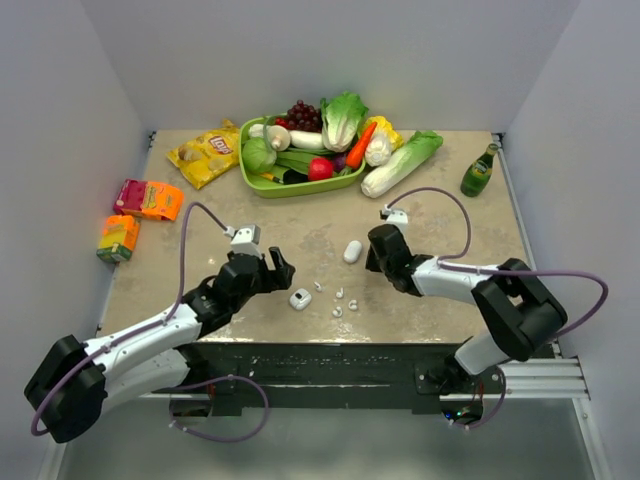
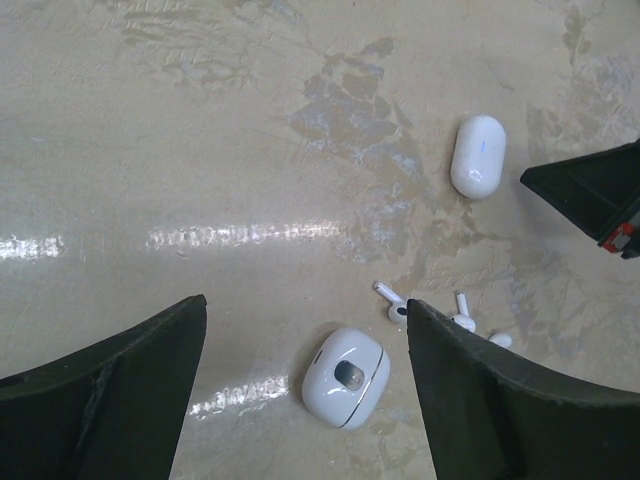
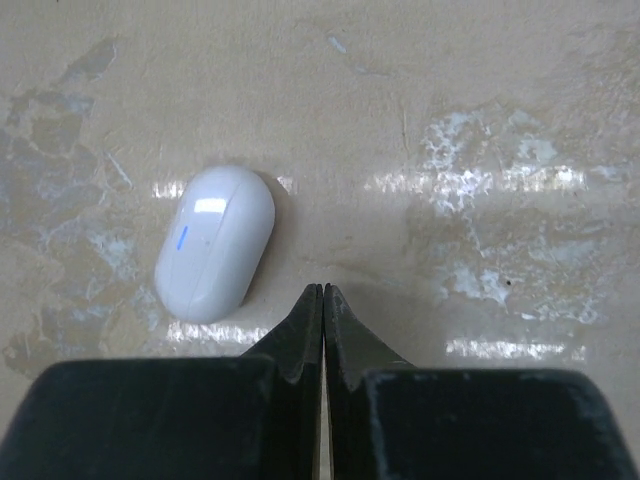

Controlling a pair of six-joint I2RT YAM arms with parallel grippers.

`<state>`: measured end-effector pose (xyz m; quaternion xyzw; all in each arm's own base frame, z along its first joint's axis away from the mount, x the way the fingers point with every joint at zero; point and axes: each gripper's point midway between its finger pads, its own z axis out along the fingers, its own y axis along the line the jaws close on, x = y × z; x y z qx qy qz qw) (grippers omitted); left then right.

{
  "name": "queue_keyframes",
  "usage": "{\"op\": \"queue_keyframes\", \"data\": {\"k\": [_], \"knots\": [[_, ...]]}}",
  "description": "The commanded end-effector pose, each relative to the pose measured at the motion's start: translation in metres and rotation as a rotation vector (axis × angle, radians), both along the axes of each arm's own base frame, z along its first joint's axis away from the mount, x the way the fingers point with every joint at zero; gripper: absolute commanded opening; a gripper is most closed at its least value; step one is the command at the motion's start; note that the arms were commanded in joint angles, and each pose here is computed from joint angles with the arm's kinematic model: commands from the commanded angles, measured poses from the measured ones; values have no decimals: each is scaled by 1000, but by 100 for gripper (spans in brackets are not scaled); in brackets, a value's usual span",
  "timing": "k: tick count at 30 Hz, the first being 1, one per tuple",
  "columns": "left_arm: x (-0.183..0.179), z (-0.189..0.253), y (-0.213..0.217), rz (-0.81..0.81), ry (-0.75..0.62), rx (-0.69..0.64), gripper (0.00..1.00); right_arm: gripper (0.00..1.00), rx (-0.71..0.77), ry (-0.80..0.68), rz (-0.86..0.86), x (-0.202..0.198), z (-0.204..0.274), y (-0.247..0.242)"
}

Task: Insert the wireless bluetooth earbuds into the charging case
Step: Pick up the charging case at the center of the board.

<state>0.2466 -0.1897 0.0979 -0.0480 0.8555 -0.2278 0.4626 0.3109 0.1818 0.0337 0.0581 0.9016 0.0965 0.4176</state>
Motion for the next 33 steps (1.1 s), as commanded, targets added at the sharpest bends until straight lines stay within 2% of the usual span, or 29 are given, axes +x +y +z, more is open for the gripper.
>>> {"op": "queue_keyframes", "data": {"k": [1,15,25,33], "knots": [[-2,6,-1,4,-14,-41,85,0,29,-43,2,29,16,12],[-6,3,3,-12,-20,-20,85,0,-25,-31,30,55,1,20],[-8,1,1,-33,-19,-15,85,0,-53,-33,132,63,-7,35],[-11,-3,2,-44,-19,-15,85,8,-37,-43,219,66,-12,50]]}}
